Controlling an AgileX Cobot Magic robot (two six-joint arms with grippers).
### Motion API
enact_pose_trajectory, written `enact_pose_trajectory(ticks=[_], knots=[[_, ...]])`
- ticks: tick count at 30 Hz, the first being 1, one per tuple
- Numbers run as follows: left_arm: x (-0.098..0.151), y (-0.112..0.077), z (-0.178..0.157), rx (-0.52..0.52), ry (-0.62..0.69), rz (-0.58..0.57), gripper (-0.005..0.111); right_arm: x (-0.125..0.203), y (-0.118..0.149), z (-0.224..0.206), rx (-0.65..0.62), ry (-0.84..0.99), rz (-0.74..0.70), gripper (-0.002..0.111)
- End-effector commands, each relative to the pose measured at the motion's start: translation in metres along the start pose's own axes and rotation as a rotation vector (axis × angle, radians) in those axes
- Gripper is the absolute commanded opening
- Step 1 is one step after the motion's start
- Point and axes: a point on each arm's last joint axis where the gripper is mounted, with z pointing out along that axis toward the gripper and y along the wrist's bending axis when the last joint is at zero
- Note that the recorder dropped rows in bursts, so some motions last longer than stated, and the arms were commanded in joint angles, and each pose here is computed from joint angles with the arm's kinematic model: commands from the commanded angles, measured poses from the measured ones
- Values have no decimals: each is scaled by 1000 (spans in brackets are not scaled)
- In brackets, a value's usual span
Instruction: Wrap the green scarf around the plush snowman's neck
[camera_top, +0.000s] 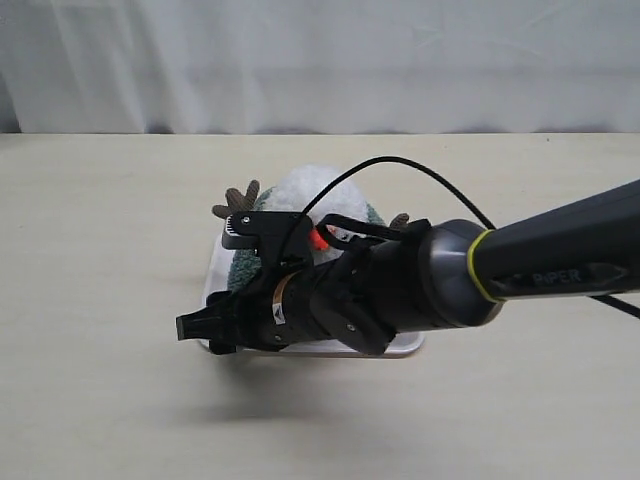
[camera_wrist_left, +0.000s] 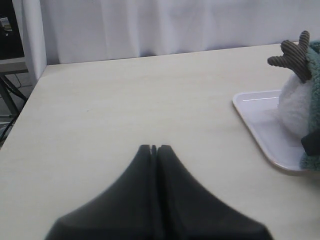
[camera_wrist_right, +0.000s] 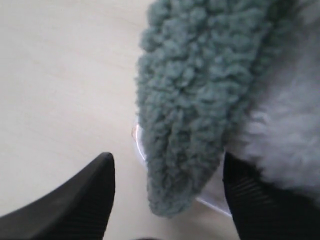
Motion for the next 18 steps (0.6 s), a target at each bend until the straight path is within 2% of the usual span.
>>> enact_pose_trajectory(ticks=[1, 4, 11, 18], knots=[[0, 0, 0, -2, -7, -3, 0, 1, -3, 13, -9, -9, 12, 59], [0, 0, 0, -2, -7, -3, 0, 0, -2, 12, -4, -5, -6, 48], [0, 0, 0, -2, -7, -3, 0, -8, -1, 4, 72, 72, -116, 6], [0, 0, 0, -2, -7, -3, 0, -12, -3, -26, 176, 208, -233, 4]])
